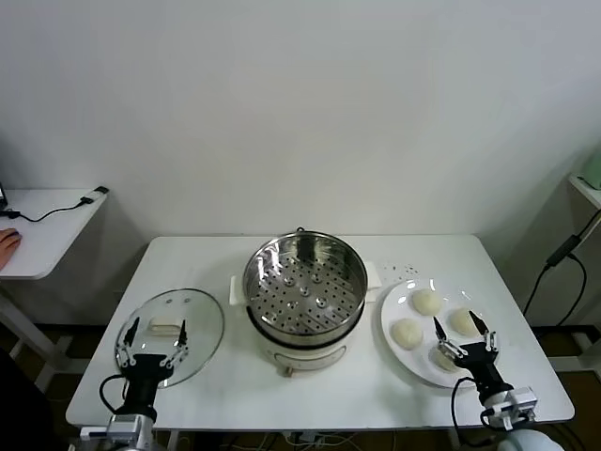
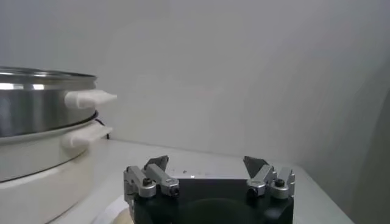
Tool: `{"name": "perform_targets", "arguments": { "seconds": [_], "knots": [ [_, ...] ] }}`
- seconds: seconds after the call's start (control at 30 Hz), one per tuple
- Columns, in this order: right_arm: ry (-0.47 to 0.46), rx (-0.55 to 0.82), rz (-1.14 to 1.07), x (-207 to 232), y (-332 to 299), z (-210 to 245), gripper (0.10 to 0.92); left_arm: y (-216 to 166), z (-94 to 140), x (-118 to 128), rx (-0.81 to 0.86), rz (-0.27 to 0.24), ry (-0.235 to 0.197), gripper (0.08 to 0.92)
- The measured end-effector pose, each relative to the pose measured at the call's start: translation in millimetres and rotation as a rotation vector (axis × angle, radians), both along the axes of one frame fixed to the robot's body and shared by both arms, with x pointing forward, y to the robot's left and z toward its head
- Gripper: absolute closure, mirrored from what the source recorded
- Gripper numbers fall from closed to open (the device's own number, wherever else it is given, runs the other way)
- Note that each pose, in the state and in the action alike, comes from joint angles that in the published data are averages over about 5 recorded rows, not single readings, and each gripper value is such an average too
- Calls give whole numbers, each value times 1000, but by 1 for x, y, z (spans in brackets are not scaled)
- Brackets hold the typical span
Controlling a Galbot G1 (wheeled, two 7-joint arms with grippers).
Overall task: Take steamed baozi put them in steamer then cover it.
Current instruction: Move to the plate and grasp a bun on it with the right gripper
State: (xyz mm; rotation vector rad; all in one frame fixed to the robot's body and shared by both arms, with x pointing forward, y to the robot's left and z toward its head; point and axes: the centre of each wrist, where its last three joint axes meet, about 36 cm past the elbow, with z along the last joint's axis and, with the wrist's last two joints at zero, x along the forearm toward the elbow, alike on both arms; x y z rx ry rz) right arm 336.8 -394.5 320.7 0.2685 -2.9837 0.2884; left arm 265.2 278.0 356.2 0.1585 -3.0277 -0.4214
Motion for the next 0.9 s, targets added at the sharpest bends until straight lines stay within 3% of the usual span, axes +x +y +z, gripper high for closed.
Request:
{"name": "perform_targets", "arguments": {
  "seconds": [0.17,0.5,0.9],
  "knots": [
    [59,-116,116,25,-20,19,200,-2,2,0,9,-5,-2,177],
    [297,-488,470,113,-72,86,200,-3,2,-4,23,-16,0,177],
    [553,-804,805,228,-68,147,200,1,1,-7,26,-11,9,177]
  ]
}}
